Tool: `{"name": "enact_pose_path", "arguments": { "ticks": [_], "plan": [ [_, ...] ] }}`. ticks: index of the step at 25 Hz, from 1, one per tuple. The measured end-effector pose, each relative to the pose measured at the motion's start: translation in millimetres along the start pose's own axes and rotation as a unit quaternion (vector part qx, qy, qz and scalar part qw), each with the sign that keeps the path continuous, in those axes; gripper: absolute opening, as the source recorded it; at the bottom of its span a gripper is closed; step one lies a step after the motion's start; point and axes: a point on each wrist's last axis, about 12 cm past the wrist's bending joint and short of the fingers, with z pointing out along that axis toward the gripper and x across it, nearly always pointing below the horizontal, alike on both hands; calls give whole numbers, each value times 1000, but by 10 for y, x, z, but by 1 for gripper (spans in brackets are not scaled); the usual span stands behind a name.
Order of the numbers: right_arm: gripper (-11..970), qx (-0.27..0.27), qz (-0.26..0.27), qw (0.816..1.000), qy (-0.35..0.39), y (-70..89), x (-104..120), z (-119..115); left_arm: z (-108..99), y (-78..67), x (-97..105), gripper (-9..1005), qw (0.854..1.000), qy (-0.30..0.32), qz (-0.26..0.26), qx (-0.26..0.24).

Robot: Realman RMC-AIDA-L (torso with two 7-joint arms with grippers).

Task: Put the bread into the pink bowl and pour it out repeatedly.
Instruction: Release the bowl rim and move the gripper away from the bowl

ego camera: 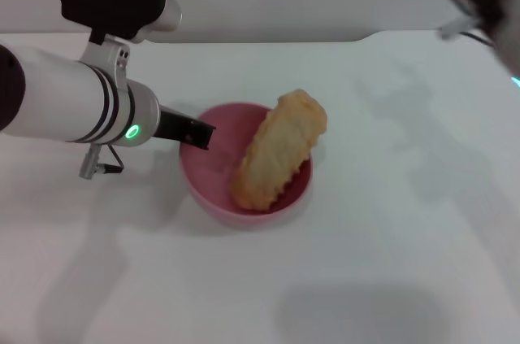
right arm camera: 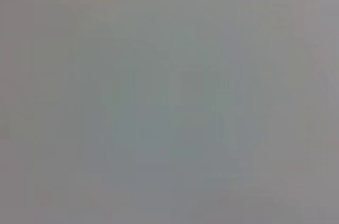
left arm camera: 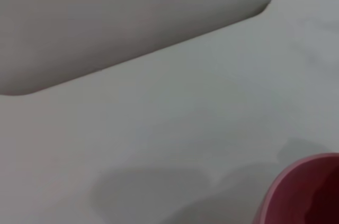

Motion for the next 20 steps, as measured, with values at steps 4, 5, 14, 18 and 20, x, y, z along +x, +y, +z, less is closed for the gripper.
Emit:
{"name": "enact_pose_path", "arguments": {
  "ticks": [4,5,14,18,20],
  "plan": [
    [667,56,41,996,-59,-282,238,-190,10,-20,-7,49,1000,-3,-2,9],
    [666,68,52,995,-56,-336,310,-218,10,-25,-10,49,1000,-5,-3,11],
    [666,130,53,988,-68,-449,1028,-770,8,-38,-28,48,1000,-9,-11,22],
    [666,142,63,987,-51,-445,1105,-861,23,-45,-23,48,1000,-12,-14,25],
    [666,140,65,987,-41,-423,1145,-874,86,-31,15,48,999,-11,-22,27]
  ]
}}
